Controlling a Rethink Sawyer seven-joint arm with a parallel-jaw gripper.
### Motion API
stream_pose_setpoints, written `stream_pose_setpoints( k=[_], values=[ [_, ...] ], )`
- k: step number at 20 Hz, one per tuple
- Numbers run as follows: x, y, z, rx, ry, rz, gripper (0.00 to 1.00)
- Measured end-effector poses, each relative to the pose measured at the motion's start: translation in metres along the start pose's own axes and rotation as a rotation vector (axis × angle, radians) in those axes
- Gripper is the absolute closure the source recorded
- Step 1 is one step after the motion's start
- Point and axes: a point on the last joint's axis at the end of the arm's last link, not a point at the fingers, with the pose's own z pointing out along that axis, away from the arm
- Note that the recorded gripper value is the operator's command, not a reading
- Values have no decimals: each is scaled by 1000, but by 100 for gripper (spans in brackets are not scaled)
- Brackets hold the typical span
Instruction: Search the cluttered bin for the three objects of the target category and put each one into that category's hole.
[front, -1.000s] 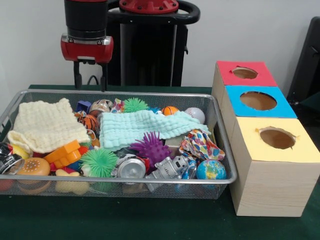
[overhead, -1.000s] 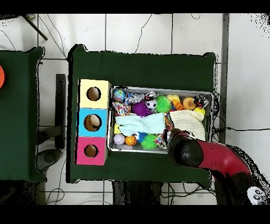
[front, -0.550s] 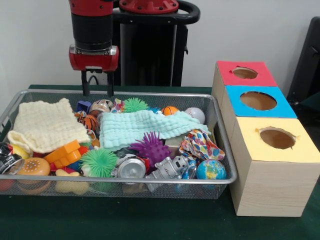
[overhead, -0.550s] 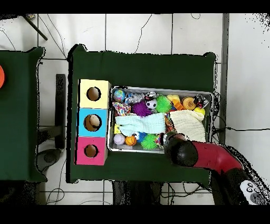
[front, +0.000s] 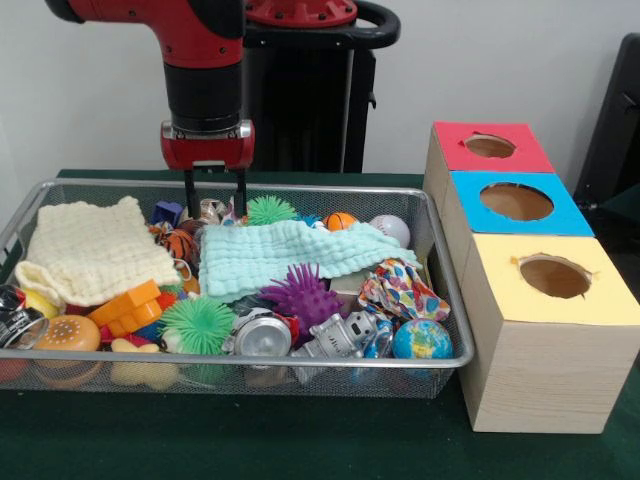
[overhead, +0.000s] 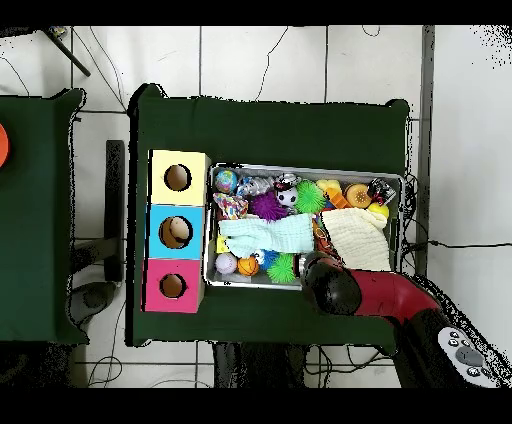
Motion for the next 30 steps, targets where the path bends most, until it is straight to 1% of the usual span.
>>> stream_pose_setpoints(
  k=[4, 9, 13, 20, 24, 30],
  values=[
    [4, 2, 12, -10, 8, -10, 0],
    [7, 2, 18, -16, 15, -14, 0],
    [7, -1, 23, -18, 16, -7, 0],
    [5, -12, 24, -13, 9, 10, 0],
    [6, -24, 24, -7, 3, 30, 0],
    [5, -32, 23, -1, -2, 43, 0]
  ],
)
